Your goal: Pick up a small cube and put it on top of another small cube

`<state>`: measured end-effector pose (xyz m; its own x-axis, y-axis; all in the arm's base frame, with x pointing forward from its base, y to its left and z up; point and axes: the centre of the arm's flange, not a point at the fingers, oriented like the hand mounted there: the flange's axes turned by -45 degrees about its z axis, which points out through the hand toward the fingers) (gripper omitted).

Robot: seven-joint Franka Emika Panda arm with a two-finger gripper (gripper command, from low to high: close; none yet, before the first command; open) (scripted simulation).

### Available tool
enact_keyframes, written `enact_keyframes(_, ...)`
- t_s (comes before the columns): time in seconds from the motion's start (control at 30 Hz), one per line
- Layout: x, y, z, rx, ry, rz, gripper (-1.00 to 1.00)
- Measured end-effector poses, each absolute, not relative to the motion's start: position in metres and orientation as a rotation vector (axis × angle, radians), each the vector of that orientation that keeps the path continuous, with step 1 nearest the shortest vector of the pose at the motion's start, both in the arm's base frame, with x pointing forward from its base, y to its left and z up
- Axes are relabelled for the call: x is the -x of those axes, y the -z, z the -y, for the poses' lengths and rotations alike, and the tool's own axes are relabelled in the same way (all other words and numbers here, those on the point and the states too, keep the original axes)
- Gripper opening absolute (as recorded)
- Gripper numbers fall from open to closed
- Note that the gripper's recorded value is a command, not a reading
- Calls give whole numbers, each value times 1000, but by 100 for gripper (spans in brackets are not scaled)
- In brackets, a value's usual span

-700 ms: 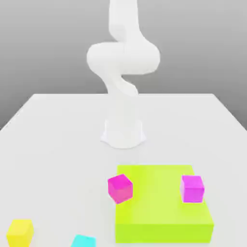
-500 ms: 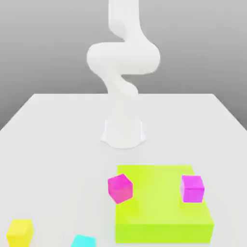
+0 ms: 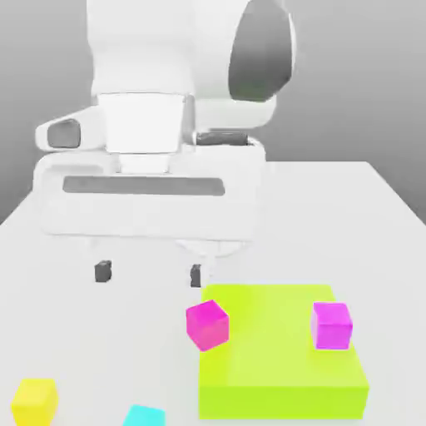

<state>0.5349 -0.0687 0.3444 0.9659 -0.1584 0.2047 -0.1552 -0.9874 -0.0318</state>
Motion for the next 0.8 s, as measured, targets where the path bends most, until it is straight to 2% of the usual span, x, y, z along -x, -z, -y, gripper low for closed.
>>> enact_keyframes(0.23,-527,-216,87,3123,53,-312,0)
enact_keyframes(0.4,-523,-141,91,3125,2,-324,0)
enact_keyframes(0.43,-522,-131,91,3125,1,-324,-100)
enact_keyframes(0.63,-522,-127,91,3125,0,-324,-100)
enact_keyframes(0.8,-522,-180,91,3125,0,-325,-100)
